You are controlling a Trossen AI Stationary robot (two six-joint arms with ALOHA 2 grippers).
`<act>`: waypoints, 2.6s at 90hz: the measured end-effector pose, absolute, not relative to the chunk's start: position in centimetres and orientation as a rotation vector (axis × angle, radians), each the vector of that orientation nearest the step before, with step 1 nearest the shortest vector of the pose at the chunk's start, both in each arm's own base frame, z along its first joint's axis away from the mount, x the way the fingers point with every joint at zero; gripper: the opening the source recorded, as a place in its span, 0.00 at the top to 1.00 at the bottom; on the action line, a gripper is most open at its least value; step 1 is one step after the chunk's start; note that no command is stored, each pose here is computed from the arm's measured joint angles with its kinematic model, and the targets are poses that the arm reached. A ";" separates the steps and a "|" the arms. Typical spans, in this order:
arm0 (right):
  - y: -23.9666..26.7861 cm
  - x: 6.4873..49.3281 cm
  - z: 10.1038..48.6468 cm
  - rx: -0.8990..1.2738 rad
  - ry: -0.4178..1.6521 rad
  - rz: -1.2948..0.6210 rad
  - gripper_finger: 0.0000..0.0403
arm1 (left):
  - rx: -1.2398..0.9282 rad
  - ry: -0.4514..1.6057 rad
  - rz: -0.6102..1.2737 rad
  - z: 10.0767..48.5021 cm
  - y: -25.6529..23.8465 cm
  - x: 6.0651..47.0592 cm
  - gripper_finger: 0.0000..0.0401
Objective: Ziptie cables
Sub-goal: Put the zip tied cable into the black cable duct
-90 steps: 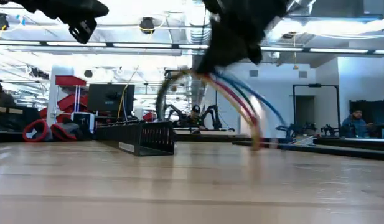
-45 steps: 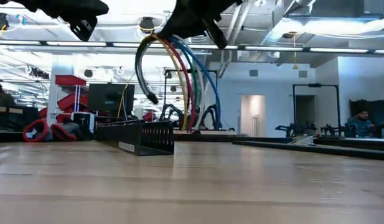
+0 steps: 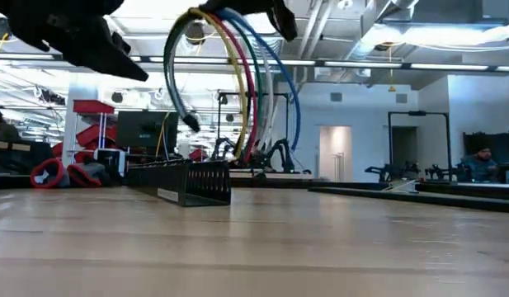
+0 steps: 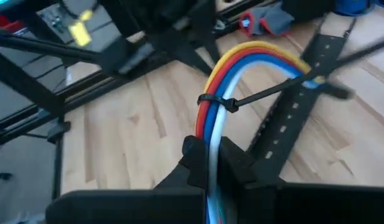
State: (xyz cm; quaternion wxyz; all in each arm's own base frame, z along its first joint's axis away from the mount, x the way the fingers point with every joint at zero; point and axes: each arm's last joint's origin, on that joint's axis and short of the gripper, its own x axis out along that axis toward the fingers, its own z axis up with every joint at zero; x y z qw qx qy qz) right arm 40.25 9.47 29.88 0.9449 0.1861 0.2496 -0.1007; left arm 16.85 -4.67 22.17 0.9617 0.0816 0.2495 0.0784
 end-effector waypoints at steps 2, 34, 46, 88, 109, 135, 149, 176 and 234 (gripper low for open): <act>9.6 40.2 29.9 0.379 0.508 -0.202 1.00 | 0.171 0.510 0.157 22.1 -4.7 16.9 0.87; 11.5 39.8 30.6 0.371 0.500 -0.152 1.00 | 0.301 0.537 0.193 21.8 -4.6 17.0 0.56; 11.6 39.8 30.6 0.376 0.500 -0.150 1.00 | 0.300 0.486 0.230 22.2 -4.6 17.3 0.52; 12.1 39.7 30.6 0.371 0.500 -0.138 1.00 | 0.429 0.536 0.223 20.4 -4.3 20.2 0.55; 13.2 39.3 30.6 0.409 0.514 -0.101 1.00 | 0.518 0.583 0.342 19.9 -3.0 20.8 0.92; 13.3 39.1 30.4 0.408 0.540 -0.106 1.00 | 0.480 0.488 0.326 22.9 -2.0 19.6 1.00; 13.1 38.6 30.6 0.385 0.565 -0.109 1.00 | 0.522 0.675 0.279 21.5 -1.3 18.5 0.97; 13.5 35.1 33.3 0.362 0.619 -0.090 1.00 | 0.503 0.906 0.114 18.7 -1.3 18.7 0.99; 13.3 32.9 33.6 0.332 0.736 -0.120 1.00 | 0.340 0.936 -0.103 13.1 -3.1 26.4 1.00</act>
